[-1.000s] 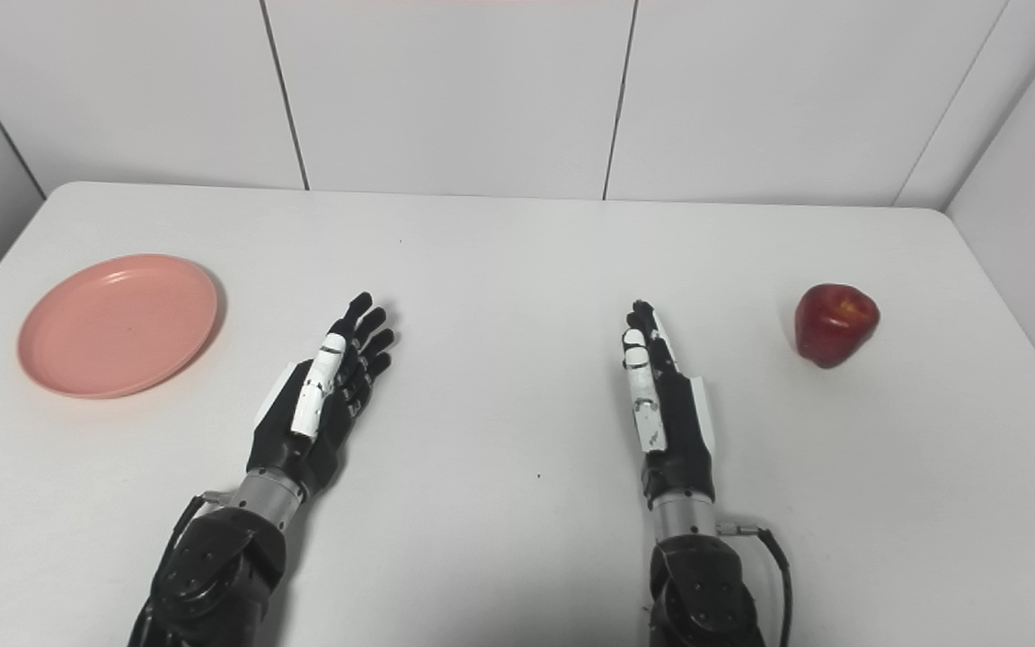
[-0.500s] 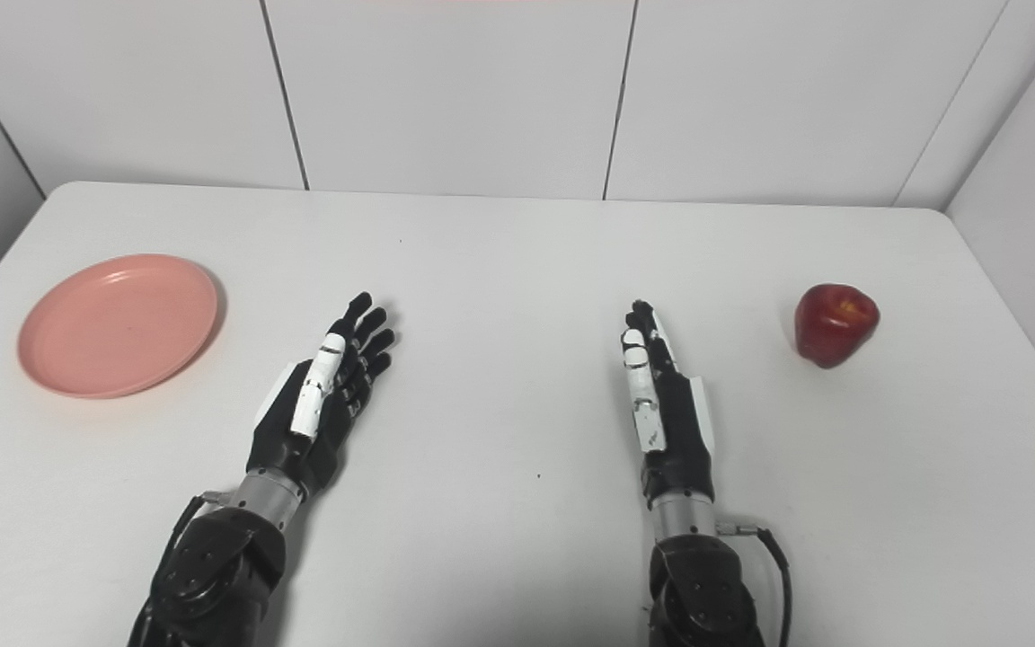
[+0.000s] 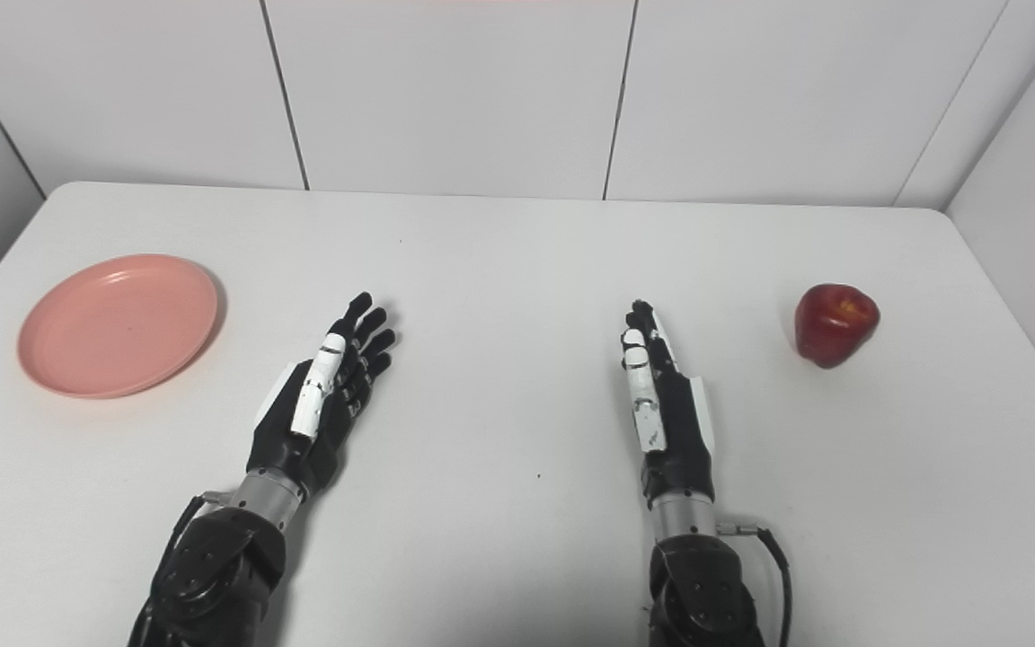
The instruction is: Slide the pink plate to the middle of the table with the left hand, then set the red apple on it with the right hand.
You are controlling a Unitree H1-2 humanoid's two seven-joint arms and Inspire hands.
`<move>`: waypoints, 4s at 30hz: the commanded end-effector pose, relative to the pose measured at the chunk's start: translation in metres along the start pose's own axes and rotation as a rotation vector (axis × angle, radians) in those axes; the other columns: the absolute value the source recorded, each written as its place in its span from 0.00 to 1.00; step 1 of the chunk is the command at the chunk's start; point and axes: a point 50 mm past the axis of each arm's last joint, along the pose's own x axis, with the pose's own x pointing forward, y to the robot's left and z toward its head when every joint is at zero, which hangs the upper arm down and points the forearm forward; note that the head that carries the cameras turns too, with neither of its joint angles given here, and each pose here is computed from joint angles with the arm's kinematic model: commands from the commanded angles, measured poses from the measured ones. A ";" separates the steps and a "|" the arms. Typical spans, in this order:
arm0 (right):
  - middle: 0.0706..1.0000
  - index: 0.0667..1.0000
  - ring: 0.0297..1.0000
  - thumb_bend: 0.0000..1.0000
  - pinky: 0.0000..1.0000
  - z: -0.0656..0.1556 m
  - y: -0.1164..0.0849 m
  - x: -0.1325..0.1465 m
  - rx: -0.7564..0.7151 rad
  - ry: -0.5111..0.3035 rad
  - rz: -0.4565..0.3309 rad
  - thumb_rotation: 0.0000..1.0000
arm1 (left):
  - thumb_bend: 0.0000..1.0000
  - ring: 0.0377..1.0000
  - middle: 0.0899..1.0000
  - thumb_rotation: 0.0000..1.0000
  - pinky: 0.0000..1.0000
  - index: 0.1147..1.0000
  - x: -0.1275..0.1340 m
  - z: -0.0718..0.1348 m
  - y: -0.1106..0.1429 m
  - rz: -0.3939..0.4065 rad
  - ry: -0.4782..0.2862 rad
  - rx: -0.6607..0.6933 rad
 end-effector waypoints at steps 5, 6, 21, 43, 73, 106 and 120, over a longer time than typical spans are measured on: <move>0.94 0.94 0.93 0.22 0.94 0.020 0.004 0.007 0.019 -0.100 0.007 1.00 | 0.44 0.98 0.99 1.00 1.00 0.99 0.003 0.015 -0.007 -0.023 -0.072 -0.003; 0.94 0.94 0.93 0.21 0.94 0.020 0.003 0.006 0.024 -0.099 0.005 1.00 | 0.44 0.98 0.99 1.00 1.00 0.99 0.003 0.015 -0.008 -0.024 -0.072 -0.002; 0.96 0.96 0.97 0.18 1.00 0.003 -0.035 0.006 0.067 -0.125 0.033 1.00 | 0.44 0.98 1.00 1.00 1.00 0.99 0.015 -0.010 -0.049 -0.026 -0.071 0.013; 0.99 0.99 1.00 0.10 1.00 0.006 -0.028 0.005 0.091 -0.128 0.037 1.00 | 0.41 0.95 0.97 1.00 0.96 0.95 0.019 -0.006 -0.044 -0.011 -0.076 0.067; 1.00 1.00 1.00 0.05 1.00 0.014 -0.021 0.005 0.106 -0.121 0.035 1.00 | 0.46 0.86 0.87 1.00 0.89 0.85 0.037 0.110 -0.010 -0.006 -0.349 0.187; 1.00 1.00 1.00 0.01 1.00 0.018 -0.032 0.007 0.087 -0.110 0.041 1.00 | 0.41 0.83 0.84 1.00 0.82 0.81 0.045 0.204 0.152 0.425 -0.519 0.303; 1.00 1.00 1.00 0.00 1.00 0.022 -0.034 0.006 0.087 -0.109 0.044 1.00 | 0.40 0.83 0.82 1.00 0.83 0.80 0.028 0.205 0.224 0.606 -0.474 0.275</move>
